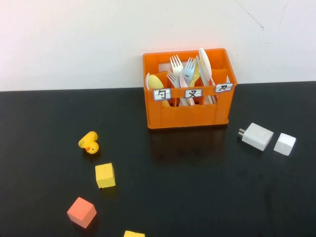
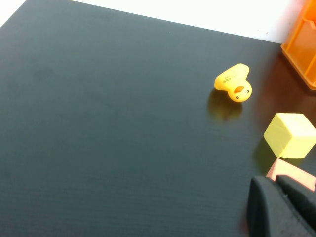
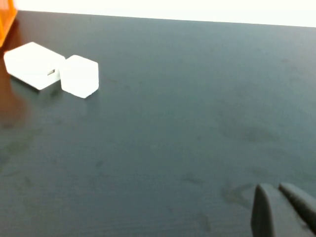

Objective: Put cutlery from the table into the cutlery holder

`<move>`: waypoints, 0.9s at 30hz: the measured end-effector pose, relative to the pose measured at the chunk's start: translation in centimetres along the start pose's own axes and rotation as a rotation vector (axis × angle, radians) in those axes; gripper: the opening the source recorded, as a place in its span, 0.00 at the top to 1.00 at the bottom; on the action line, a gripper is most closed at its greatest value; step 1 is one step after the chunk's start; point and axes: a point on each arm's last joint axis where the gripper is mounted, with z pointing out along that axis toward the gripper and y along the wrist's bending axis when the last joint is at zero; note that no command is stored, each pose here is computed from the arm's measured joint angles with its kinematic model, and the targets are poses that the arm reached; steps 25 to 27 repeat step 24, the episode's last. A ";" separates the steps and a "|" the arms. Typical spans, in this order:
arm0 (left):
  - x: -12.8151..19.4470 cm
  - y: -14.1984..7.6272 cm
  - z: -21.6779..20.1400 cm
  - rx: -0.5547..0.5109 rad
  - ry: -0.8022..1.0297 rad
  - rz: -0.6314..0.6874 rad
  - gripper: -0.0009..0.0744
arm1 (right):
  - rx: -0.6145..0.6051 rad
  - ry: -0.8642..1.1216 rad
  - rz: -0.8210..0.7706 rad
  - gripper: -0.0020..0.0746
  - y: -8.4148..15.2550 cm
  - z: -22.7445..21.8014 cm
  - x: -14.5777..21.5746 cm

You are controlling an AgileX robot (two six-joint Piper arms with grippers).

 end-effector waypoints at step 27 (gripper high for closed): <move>0.0 0.0 0.0 0.000 0.000 0.000 0.99 | -0.072 -0.015 -0.103 0.98 0.3 0.0 -0.1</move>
